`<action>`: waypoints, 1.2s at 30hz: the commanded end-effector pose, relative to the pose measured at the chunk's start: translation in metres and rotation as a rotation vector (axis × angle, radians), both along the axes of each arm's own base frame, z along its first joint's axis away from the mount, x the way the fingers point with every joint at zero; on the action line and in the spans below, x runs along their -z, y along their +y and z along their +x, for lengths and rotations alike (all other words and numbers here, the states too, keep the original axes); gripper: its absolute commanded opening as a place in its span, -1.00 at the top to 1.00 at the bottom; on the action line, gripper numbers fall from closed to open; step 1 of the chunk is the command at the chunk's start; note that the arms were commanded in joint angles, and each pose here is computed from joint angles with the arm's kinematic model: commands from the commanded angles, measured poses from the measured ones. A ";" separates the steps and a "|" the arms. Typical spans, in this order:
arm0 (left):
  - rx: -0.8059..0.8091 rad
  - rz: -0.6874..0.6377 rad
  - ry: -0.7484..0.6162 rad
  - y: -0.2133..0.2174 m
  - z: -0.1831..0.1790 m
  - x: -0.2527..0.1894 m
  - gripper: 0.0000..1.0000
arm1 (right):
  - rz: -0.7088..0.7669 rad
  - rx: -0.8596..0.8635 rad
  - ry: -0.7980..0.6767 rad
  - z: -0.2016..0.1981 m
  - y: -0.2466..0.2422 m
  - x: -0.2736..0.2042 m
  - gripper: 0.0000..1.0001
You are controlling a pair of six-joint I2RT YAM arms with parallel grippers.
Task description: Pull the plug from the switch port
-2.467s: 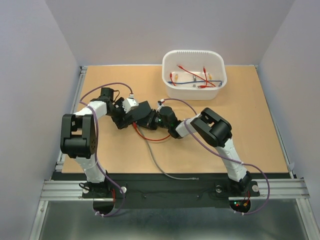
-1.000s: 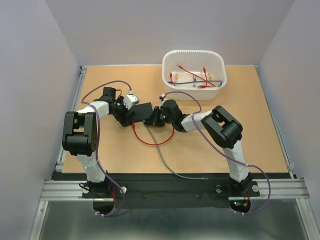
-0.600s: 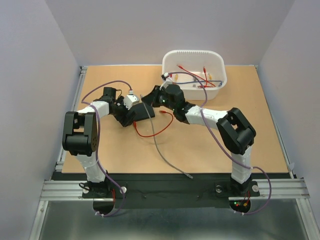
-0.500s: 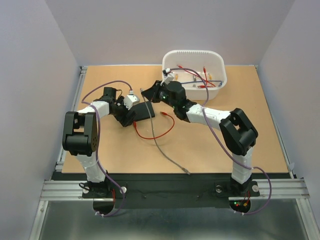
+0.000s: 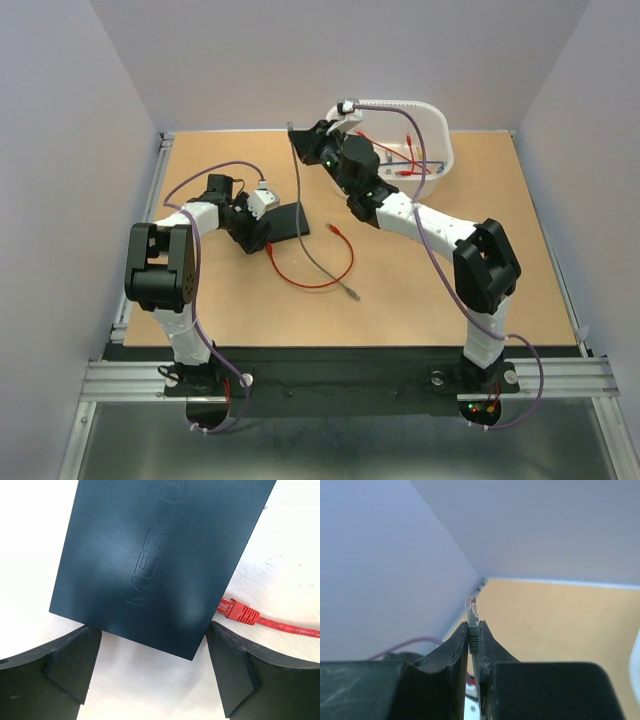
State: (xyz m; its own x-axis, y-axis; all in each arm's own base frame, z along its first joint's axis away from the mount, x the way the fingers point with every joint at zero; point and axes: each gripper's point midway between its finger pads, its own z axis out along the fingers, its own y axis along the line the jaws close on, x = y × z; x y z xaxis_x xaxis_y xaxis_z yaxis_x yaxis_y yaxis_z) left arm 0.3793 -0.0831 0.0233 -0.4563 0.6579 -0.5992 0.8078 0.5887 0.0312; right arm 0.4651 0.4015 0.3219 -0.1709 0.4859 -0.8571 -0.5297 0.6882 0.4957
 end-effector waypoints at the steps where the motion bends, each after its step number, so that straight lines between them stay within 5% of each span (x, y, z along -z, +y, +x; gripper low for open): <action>1: 0.004 -0.001 0.004 -0.004 0.000 -0.011 -0.91 | 0.122 0.119 -0.231 -0.005 -0.034 -0.114 0.99; 25: 0.015 -0.001 0.009 -0.005 0.000 -0.012 -0.91 | 0.373 0.131 -0.560 -0.041 -0.062 -0.266 0.99; 31: 0.020 -0.006 0.008 -0.006 -0.001 -0.013 -0.91 | 0.324 0.290 -0.684 -0.053 -0.099 -0.310 0.99; 36: 0.019 -0.009 0.010 -0.006 -0.001 -0.013 -0.91 | 0.315 0.367 -0.819 -0.023 -0.114 -0.334 0.99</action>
State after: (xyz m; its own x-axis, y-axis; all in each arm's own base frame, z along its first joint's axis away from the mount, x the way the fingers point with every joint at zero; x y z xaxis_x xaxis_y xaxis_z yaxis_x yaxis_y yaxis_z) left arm 0.3762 -0.0840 0.0234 -0.4634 0.6645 -0.5863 0.8105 0.5853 0.0227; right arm 0.4386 0.3297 0.6060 0.4523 0.6656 -0.5937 -0.6236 0.7119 0.3231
